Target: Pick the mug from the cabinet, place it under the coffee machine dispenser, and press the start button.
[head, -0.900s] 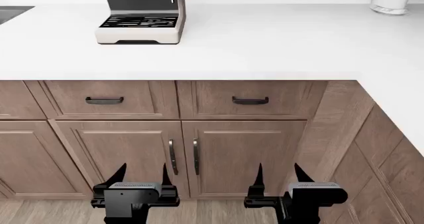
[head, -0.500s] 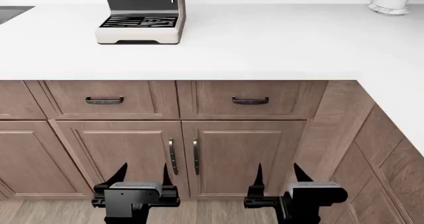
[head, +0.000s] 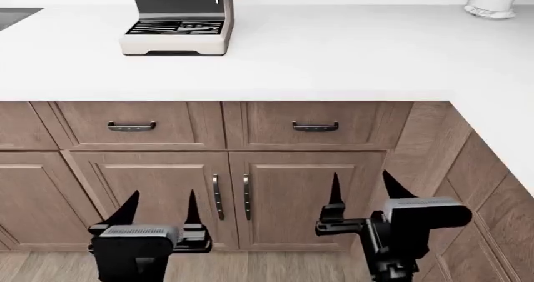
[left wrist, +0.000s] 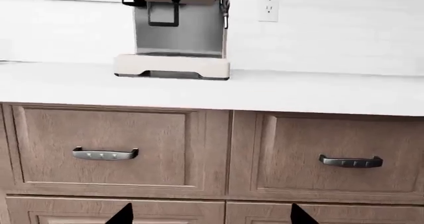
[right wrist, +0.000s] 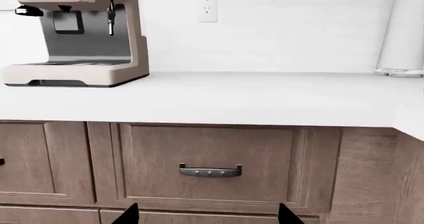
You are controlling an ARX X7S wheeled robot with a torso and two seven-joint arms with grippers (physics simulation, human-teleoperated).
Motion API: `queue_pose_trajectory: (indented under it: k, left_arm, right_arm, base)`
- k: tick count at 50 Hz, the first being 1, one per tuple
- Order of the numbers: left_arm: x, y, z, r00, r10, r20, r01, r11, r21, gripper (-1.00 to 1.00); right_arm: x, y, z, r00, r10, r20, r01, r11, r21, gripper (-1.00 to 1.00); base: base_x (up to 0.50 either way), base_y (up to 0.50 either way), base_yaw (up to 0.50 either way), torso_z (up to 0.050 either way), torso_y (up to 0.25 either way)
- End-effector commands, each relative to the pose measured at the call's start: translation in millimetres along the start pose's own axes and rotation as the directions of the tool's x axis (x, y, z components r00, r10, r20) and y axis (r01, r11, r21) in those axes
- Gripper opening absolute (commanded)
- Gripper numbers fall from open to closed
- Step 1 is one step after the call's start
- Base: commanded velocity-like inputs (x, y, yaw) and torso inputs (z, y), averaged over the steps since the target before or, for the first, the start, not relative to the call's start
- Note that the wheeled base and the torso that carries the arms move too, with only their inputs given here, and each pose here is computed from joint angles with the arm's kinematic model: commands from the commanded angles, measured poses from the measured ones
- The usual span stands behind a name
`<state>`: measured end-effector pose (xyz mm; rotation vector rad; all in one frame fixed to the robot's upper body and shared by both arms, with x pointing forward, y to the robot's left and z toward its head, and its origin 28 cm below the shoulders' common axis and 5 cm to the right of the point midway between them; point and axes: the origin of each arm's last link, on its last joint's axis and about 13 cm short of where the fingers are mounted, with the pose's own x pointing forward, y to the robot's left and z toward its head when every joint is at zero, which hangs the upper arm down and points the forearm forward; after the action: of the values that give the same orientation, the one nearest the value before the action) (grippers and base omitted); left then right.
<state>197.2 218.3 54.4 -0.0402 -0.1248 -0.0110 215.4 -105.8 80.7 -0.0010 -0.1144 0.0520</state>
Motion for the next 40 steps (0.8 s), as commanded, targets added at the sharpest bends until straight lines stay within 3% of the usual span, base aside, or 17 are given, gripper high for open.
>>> queue_pose_trajectory:
  k: [1, 18, 40]
  left_arm:
    - [17, -0.9, 86, 0.983, -0.055, 0.172, 0.057, 0.998, -0.008, 1.00]
    - [29, -4.5, 135, 0.942, -0.129, 0.309, 0.128, 0.991, 0.022, 1.00]
    - [49, 0.5, 164, 0.916, -0.105, 0.387, 0.104, 0.994, 0.024, 1.00]
  right_arm:
    - [4, -3.2, 38, 0.997, 0.018, 0.078, -0.018, 1.000, -0.005, 1.00]
    - [20, -9.8, 94, 0.984, 0.014, 0.179, -0.007, 0.999, -0.040, 1.00]
    - [53, -20.4, 155, 0.960, 0.028, 0.278, 0.009, 0.991, -0.131, 1.00]
  base:
    - [0.00, 0.00, 0.00, 0.000, 0.000]
    - [0.00, 0.00, 0.00, 0.000, 0.000]
    - [0.00, 0.00, 0.00, 0.048, 0.025]
